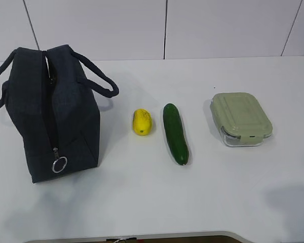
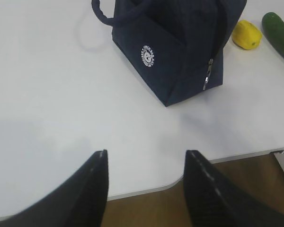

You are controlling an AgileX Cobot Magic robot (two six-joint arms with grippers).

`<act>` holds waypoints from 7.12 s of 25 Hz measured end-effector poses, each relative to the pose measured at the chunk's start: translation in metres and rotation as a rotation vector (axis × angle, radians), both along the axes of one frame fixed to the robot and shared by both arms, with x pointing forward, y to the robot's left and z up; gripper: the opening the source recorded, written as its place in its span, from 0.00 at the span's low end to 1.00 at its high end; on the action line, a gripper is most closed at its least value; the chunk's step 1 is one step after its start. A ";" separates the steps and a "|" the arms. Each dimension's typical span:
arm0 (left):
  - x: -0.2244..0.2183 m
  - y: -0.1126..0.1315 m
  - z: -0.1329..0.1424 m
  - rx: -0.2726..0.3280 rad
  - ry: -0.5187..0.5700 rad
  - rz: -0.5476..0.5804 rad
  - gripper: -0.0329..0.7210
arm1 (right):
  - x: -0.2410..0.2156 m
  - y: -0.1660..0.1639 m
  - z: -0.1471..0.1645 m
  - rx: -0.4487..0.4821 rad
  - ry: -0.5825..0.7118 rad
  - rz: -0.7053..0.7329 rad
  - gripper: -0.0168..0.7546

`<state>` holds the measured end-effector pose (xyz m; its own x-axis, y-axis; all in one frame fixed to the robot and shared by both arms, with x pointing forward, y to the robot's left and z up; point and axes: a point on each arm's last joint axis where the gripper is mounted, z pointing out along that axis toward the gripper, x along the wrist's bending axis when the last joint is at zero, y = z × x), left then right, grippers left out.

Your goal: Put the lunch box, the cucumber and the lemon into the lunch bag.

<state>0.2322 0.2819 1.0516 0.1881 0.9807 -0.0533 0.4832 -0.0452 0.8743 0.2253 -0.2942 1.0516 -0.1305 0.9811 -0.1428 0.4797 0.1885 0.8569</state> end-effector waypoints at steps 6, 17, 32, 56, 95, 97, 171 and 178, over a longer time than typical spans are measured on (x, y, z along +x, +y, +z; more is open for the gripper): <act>0.000 0.000 0.000 0.000 0.000 0.000 0.53 | 0.019 0.002 0.024 0.077 0.077 -0.022 0.66; 0.000 0.000 0.000 0.000 0.000 0.000 0.52 | 0.105 0.002 0.087 0.066 0.229 -0.011 0.67; 0.000 0.000 0.000 0.000 0.000 0.000 0.49 | 0.230 0.015 0.132 0.058 0.261 0.176 0.67; 0.000 0.000 0.000 0.000 0.000 0.000 0.49 | 0.343 -0.066 0.048 0.540 0.429 0.330 0.67; 0.000 0.000 0.000 0.000 0.000 0.000 0.48 | 0.414 -0.088 -0.109 0.835 0.579 0.333 0.81; 0.000 0.000 0.000 0.000 0.000 0.000 0.48 | 0.415 -0.088 -0.110 0.846 0.573 0.331 0.81; 0.000 0.000 0.000 0.000 0.000 0.000 0.48 | 0.423 -0.083 -0.147 0.947 0.666 0.262 0.67; 0.000 0.000 0.000 0.000 0.000 0.000 0.48 | 0.422 -0.083 -0.147 0.958 0.670 0.261 0.57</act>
<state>0.2322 0.2819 1.0516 0.1881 0.9807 -0.0533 0.4832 -0.0452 0.8743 0.6478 -0.3769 0.9051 -0.1107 0.5844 0.8039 0.9264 -0.2323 0.2965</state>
